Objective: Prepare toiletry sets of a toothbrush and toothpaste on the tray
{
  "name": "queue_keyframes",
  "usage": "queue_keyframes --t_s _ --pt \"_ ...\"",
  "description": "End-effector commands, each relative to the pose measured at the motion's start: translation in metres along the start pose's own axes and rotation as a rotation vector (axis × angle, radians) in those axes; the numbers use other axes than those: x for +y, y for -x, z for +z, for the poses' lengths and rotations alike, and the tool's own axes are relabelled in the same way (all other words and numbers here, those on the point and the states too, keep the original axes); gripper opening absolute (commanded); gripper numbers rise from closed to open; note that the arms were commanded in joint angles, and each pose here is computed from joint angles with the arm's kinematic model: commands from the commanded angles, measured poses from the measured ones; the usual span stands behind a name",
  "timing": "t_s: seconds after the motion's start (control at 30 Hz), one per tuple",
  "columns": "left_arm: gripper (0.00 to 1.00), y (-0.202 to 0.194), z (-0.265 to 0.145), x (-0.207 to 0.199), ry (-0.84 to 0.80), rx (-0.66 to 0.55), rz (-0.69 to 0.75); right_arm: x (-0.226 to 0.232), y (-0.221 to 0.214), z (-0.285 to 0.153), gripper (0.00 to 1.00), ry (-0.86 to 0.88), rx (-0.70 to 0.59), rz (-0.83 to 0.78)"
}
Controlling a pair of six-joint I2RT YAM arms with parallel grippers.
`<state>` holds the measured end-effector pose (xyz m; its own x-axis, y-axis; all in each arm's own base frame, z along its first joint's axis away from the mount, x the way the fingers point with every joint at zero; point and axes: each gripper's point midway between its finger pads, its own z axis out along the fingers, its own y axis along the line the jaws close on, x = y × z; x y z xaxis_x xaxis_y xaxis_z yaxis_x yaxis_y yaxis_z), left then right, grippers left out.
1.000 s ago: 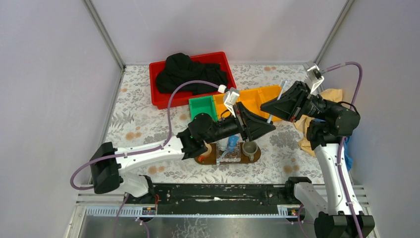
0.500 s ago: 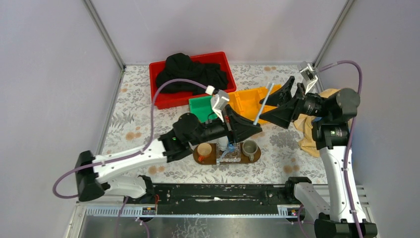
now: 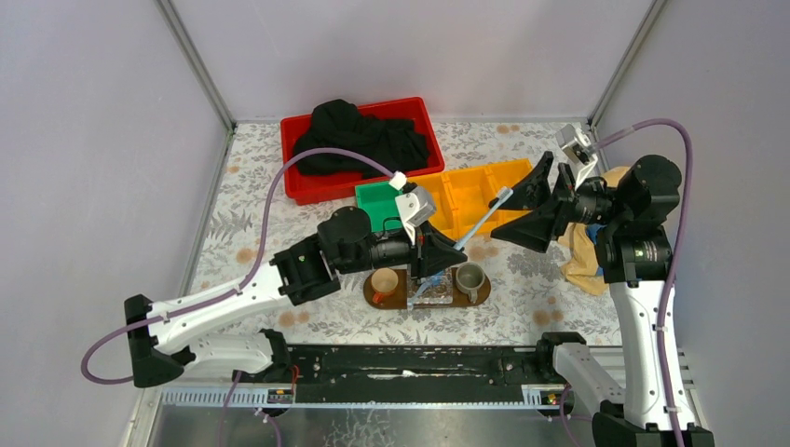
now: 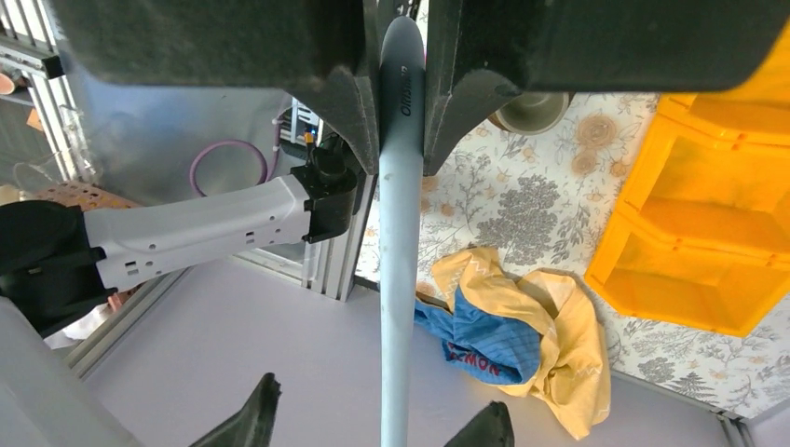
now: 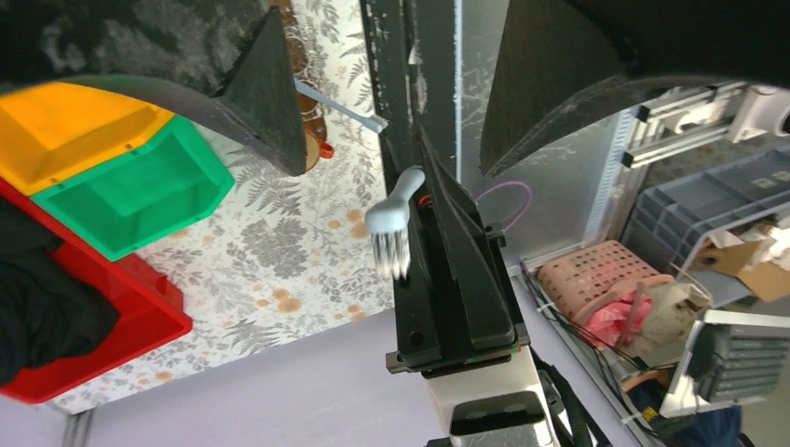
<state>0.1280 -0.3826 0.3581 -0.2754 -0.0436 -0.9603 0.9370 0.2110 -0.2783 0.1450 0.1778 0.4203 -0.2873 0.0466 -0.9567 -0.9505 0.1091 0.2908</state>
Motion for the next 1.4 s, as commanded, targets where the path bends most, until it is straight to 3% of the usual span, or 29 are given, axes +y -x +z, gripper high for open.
queue_keyframes --t_s 0.0,0.2,0.5,0.53,0.7,0.77,0.83,1.2,1.37 --pt "0.00 0.011 0.000 -0.004 -0.025 0.010 0.070 0.011 0.010 0.004 0.70 0.048 0.005 0.001" --pt "0.00 0.006 0.002 -0.004 -0.034 0.031 0.071 0.014 0.010 0.013 0.50 0.090 0.009 0.038" --pt "0.00 0.007 0.000 -0.003 -0.023 0.025 0.078 0.018 0.009 0.013 0.04 0.109 0.015 0.000" --pt "0.08 0.008 0.000 -0.002 -0.019 0.022 0.075 0.018 0.009 0.013 0.01 0.108 0.014 -0.008" --pt "0.69 0.018 -0.012 0.002 0.028 -0.044 0.066 0.014 0.005 0.013 0.00 0.089 0.003 -0.049" --pt "0.87 0.022 -0.022 0.008 0.072 -0.074 0.068 0.011 0.002 0.013 0.00 0.077 0.003 -0.062" --pt "0.99 0.027 -0.036 0.018 0.139 -0.105 0.073 0.005 -0.004 0.013 0.00 0.057 0.005 -0.080" --pt "1.00 0.045 -0.111 0.123 0.511 -0.135 0.033 -0.032 -0.052 0.009 0.00 -0.044 0.069 -0.241" --pt "1.00 0.023 -0.153 0.186 0.759 -0.096 0.030 -0.037 -0.077 0.007 0.00 -0.026 0.104 -0.308"
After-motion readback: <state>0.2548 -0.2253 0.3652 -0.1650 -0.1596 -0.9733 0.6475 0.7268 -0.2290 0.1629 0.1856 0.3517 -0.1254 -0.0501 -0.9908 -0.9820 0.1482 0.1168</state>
